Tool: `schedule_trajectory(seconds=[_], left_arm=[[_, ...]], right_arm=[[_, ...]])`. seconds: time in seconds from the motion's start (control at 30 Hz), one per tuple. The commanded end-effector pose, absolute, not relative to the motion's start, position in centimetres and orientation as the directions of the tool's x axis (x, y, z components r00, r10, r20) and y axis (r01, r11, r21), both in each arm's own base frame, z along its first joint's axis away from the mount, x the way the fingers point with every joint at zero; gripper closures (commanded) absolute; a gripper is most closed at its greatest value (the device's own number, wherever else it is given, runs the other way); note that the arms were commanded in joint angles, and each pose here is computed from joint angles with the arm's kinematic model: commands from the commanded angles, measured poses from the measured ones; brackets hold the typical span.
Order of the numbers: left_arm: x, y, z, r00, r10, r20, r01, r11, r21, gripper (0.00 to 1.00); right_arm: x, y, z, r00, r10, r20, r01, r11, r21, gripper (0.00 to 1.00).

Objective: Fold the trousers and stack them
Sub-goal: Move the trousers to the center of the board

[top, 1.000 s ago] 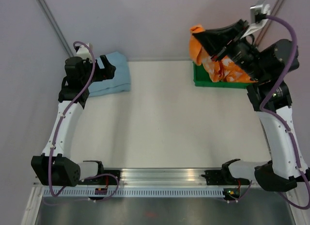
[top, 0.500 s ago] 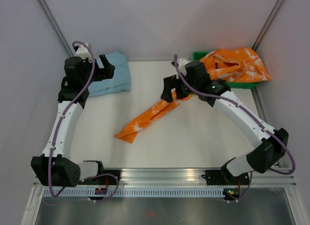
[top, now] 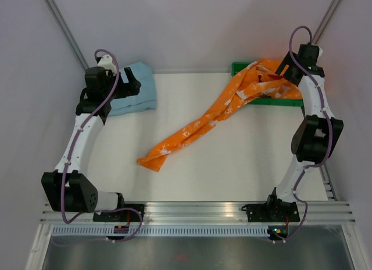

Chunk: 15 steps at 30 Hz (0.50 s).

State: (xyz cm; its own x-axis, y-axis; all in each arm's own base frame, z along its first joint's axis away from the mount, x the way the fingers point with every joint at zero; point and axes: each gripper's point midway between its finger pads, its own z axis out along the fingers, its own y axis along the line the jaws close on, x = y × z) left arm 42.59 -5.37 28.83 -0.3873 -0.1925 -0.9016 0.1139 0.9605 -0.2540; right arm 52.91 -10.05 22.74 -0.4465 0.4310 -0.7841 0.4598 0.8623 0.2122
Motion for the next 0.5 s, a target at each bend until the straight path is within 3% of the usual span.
schedule_trajectory(seconds=[0.0, 0.17, 0.27, 0.33, 0.4, 0.43, 0.47], left_arm=[[43.1, -5.7, 31.0, -0.347, -0.216, -0.913, 0.130, 0.953, -0.275, 0.00], [43.1, -5.4, 30.0, -0.372, -0.217, -0.902, 0.102, 0.957, -0.272, 0.00], [43.0, -5.4, 29.7, -0.379, -0.218, -0.899, 0.099, 0.957, -0.274, 0.00], [42.9, -5.4, 29.5, -0.387, -0.219, -0.896, 0.099, 0.956, -0.277, 0.00], [42.9, -5.5, 29.1, -0.395, -0.223, -0.891, 0.098, 0.954, -0.282, 0.00], [42.8, -5.5, 29.0, -0.398, -0.225, -0.889, 0.098, 0.954, -0.284, 0.00], [42.8, -5.6, 28.9, -0.403, -0.227, -0.886, 0.098, 0.952, -0.288, 0.00]], right_arm=[[54.4, -11.5, 19.4, -0.435, 0.516, -0.738, 0.496, 0.821, 0.281, 0.02], [56.5, -10.9, 14.7, -0.502, 0.537, -0.678, 0.480, 0.825, 0.298, 0.04], [57.8, -10.3, 14.2, -0.497, 0.539, -0.680, 0.443, 0.832, 0.335, 0.10], [58.6, -9.7, 14.3, -0.477, 0.540, -0.693, 0.406, 0.835, 0.372, 0.21], [59.2, -8.9, 14.8, -0.464, 0.544, -0.699, 0.371, 0.836, 0.405, 0.90], [59.3, -8.7, 15.1, -0.459, 0.547, -0.700, 0.368, 0.834, 0.411, 1.00], [59.3, -8.1, 16.1, -0.453, 0.541, -0.708, 0.347, 0.839, 0.419, 1.00]])
